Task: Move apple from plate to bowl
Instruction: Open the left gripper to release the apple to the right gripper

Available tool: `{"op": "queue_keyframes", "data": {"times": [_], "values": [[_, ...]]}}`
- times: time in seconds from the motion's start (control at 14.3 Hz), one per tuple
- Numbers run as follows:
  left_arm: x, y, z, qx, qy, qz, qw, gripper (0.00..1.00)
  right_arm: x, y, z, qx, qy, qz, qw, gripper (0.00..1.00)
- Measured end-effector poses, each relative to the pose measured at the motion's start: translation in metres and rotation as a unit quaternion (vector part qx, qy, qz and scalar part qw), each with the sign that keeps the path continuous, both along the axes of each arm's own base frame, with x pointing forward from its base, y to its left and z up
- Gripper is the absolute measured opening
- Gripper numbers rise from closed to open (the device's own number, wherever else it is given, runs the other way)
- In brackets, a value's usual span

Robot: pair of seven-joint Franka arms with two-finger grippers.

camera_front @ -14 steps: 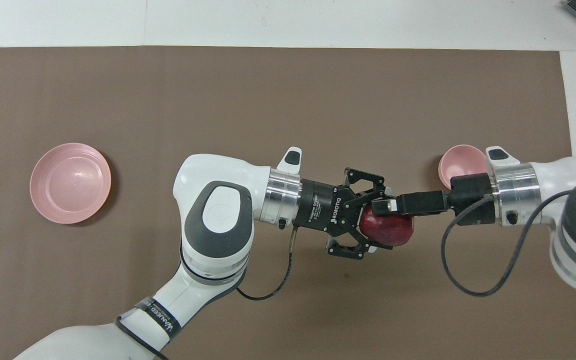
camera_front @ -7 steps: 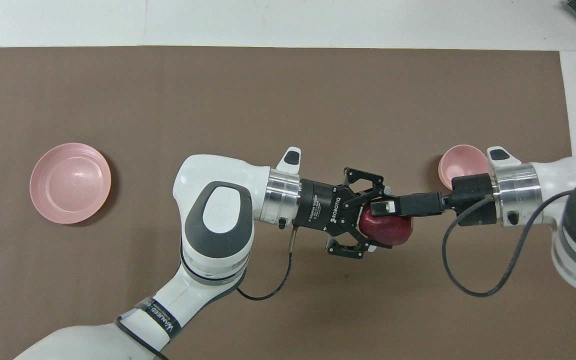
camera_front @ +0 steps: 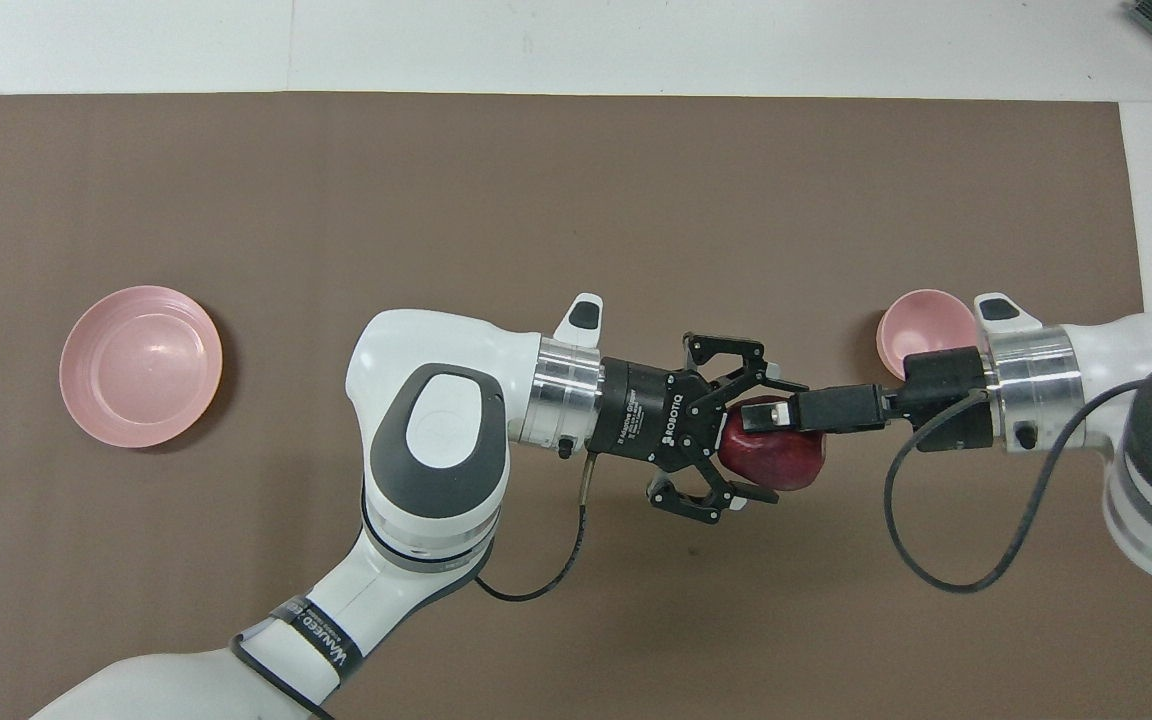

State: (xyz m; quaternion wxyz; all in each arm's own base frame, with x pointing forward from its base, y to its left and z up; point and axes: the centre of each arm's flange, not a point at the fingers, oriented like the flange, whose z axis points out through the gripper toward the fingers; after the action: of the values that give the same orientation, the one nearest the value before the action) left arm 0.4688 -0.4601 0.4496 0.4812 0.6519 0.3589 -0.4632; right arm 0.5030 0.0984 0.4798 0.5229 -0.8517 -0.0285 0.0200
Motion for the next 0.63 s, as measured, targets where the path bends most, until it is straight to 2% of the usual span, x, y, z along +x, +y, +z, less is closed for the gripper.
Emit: {"op": "queue_keyframes", "data": {"times": [0.28,0.63], "values": [[0.003,0.004,0.002,0.016,0.004,0.002,1.000,1.00,0.001,-0.001,-0.001,-0.011,-0.002,0.005,1.000,0.75],[0.020,0.030,0.000,0.092,-0.014,-0.005,0.996,1.00,0.007,-0.023,-0.006,-0.067,-0.012,0.018,0.998,0.75]]}}
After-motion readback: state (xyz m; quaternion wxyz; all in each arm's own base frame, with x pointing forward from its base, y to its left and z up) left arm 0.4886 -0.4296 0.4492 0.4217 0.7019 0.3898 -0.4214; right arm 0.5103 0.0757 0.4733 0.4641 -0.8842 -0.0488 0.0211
